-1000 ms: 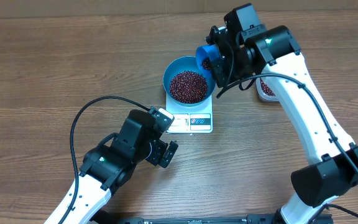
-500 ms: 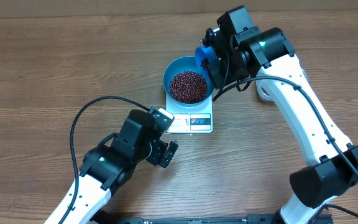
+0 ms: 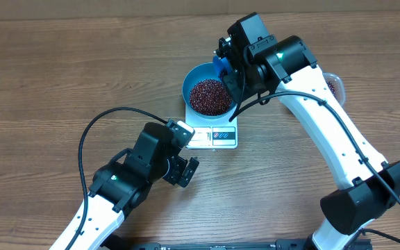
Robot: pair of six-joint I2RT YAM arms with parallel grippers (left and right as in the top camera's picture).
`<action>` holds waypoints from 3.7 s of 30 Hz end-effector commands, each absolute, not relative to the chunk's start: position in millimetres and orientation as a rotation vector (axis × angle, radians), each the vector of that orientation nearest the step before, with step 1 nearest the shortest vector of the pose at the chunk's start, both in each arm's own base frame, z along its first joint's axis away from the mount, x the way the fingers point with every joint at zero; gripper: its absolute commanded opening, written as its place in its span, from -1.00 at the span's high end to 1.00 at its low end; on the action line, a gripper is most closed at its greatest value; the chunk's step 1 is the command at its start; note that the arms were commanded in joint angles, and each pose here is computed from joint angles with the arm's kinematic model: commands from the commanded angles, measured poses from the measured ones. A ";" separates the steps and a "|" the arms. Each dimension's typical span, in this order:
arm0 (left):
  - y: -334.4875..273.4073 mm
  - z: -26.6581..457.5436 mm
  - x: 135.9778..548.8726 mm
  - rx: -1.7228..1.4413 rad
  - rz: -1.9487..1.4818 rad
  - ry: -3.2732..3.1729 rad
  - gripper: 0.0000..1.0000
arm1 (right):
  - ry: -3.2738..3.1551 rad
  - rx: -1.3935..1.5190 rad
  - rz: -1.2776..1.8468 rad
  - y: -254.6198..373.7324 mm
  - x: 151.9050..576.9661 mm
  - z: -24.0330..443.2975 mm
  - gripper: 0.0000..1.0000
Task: Scoop item into bowl and weigh 150g on scale
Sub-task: 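Tilt the blue scoop over the teal bowl and pour the beans, then carry the empty scoop right, back past the clear bean tub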
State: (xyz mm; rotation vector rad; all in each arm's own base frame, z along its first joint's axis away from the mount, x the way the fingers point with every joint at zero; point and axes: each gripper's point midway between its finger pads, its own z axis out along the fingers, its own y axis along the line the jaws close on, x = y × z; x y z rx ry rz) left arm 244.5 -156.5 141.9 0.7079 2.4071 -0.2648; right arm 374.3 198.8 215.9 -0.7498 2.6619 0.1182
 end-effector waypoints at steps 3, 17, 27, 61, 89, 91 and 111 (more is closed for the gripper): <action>-156.6 139.2 244.4 0.727 -0.251 2.409 -1.00 | 2.609 -0.736 0.097 195.7 378.5 233.5 0.93; -156.6 139.2 244.4 0.727 -0.251 2.409 -0.99 | 2.603 -0.740 0.122 199.1 378.6 234.3 0.93; -156.6 139.2 244.4 0.727 -0.251 2.409 -0.99 | 2.601 -0.743 0.117 198.6 378.9 234.3 0.93; -156.6 139.2 244.4 0.727 -0.251 2.409 -1.00 | 2.601 -0.765 0.298 208.5 374.8 236.4 0.93; -156.6 139.1 244.3 0.727 -0.251 2.409 -0.99 | 2.531 -0.233 0.831 52.1 383.5 287.5 0.93; -156.6 139.1 244.3 0.727 -0.251 2.409 -0.99 | 2.565 -0.169 0.767 32.1 383.0 281.5 0.93; -156.6 139.1 244.3 0.727 -0.251 2.409 -0.99 | 2.875 0.244 -0.080 -61.8 366.8 228.1 0.93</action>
